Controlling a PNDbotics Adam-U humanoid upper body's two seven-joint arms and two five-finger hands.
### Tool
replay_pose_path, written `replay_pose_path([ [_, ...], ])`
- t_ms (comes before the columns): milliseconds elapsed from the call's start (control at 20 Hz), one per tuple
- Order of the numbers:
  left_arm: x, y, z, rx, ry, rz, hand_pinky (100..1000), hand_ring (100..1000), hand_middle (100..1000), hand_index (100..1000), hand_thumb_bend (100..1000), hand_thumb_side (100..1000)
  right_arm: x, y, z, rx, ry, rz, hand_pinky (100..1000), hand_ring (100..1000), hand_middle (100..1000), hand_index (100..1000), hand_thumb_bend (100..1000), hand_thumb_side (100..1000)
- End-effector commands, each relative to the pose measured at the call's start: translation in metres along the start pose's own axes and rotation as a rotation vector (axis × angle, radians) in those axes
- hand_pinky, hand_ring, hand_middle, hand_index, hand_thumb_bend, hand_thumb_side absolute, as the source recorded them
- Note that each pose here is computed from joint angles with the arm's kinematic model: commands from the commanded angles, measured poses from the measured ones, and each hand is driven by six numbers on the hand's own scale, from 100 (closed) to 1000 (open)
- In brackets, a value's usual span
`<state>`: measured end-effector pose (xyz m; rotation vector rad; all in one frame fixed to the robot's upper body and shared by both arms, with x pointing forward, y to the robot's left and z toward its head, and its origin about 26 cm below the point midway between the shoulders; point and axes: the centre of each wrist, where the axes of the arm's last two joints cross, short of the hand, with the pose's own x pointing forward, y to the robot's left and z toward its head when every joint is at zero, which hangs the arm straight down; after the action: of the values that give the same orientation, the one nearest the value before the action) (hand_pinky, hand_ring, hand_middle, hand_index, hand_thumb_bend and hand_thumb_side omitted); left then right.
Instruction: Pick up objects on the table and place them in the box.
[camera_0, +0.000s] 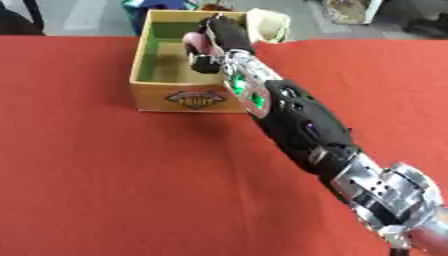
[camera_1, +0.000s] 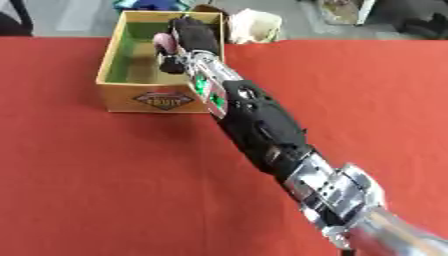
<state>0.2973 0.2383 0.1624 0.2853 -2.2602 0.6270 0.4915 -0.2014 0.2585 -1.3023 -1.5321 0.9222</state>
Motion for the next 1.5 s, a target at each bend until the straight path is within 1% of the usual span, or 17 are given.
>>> replay_pose_path([
  [50, 0.007, -0.001, -0.004, -0.012, -0.023, 0.012, 502, 486, 352, 478, 100, 689, 0.002, -0.013, -0.005, 0.059, 0.0, 0.022, 673, 746, 612, 777, 100, 401],
  [100, 0.007, -0.001, -0.003, -0.011, -0.021, 0.011, 502, 486, 352, 477, 100, 689, 0.003, -0.014, -0.005, 0.076, 0.0, 0.025, 685, 770, 684, 831, 100, 511],
  [150, 0.007, -0.001, -0.003, -0.01, -0.02, 0.011, 502, 486, 352, 477, 100, 689, 0.003, -0.016, -0.005, 0.081, 0.003, 0.029, 690, 783, 742, 853, 100, 592],
  [250, 0.007, -0.001, -0.003, -0.01, -0.02, 0.01, 502, 486, 352, 477, 100, 689, 0.006, -0.021, -0.005, 0.052, 0.017, 0.031, 695, 799, 800, 893, 275, 714],
  [300, 0.007, -0.001, -0.003, -0.009, -0.02, 0.01, 502, 486, 352, 477, 100, 688, 0.007, -0.023, -0.005, 0.029, 0.025, 0.033, 706, 809, 820, 913, 335, 722],
  [350, 0.006, -0.001, -0.003, -0.008, -0.02, 0.009, 502, 486, 352, 477, 100, 688, 0.009, -0.023, -0.004, 0.015, 0.031, 0.034, 713, 818, 834, 925, 360, 715],
  [500, 0.006, -0.001, -0.003, -0.005, -0.019, 0.008, 503, 486, 353, 477, 100, 688, 0.013, -0.028, -0.004, 0.007, 0.038, 0.024, 717, 830, 840, 944, 396, 684],
  [700, 0.007, 0.0, -0.004, -0.002, -0.022, 0.005, 503, 486, 354, 478, 100, 688, 0.017, -0.044, -0.002, -0.016, 0.036, -0.023, 700, 820, 823, 935, 380, 668],
  [850, 0.007, 0.0, -0.004, 0.0, -0.027, 0.001, 503, 487, 355, 479, 100, 690, 0.019, -0.064, 0.001, -0.056, 0.01, -0.074, 685, 811, 809, 927, 371, 672],
  [900, 0.007, 0.001, -0.005, 0.0, -0.029, -0.001, 503, 487, 355, 480, 100, 690, 0.021, -0.073, 0.004, -0.072, -0.006, -0.095, 664, 800, 801, 925, 347, 690],
  [950, 0.007, 0.001, -0.005, 0.002, -0.032, -0.002, 503, 486, 356, 481, 100, 690, 0.022, -0.085, 0.009, -0.1, -0.037, -0.122, 638, 782, 798, 928, 291, 725],
  [1000, 0.007, 0.001, -0.006, 0.006, -0.036, -0.003, 502, 486, 356, 481, 100, 691, 0.023, -0.098, 0.016, -0.14, -0.08, -0.164, 601, 755, 786, 931, 161, 789],
  [1050, 0.007, 0.001, -0.006, 0.009, -0.039, -0.005, 502, 486, 357, 482, 100, 690, 0.024, -0.111, 0.027, -0.184, -0.13, -0.221, 593, 749, 779, 929, 100, 808],
  [1150, 0.008, 0.001, -0.007, 0.014, -0.044, -0.004, 502, 486, 357, 483, 100, 690, 0.023, -0.131, 0.052, -0.264, -0.228, -0.358, 586, 744, 769, 926, 100, 818],
  [1300, 0.009, 0.0, -0.009, 0.014, -0.055, -0.003, 501, 486, 359, 485, 100, 691, 0.019, -0.149, 0.095, -0.354, -0.352, -0.554, 563, 718, 744, 908, 100, 830],
  [1400, 0.009, -0.001, -0.01, 0.015, -0.062, -0.002, 501, 487, 359, 486, 100, 693, 0.015, -0.156, 0.121, -0.401, -0.411, -0.656, 564, 715, 742, 906, 100, 809],
  [1500, 0.01, -0.001, -0.01, 0.015, -0.066, -0.002, 501, 487, 360, 486, 100, 694, 0.011, -0.162, 0.144, -0.424, -0.45, -0.729, 572, 720, 742, 896, 100, 794],
])
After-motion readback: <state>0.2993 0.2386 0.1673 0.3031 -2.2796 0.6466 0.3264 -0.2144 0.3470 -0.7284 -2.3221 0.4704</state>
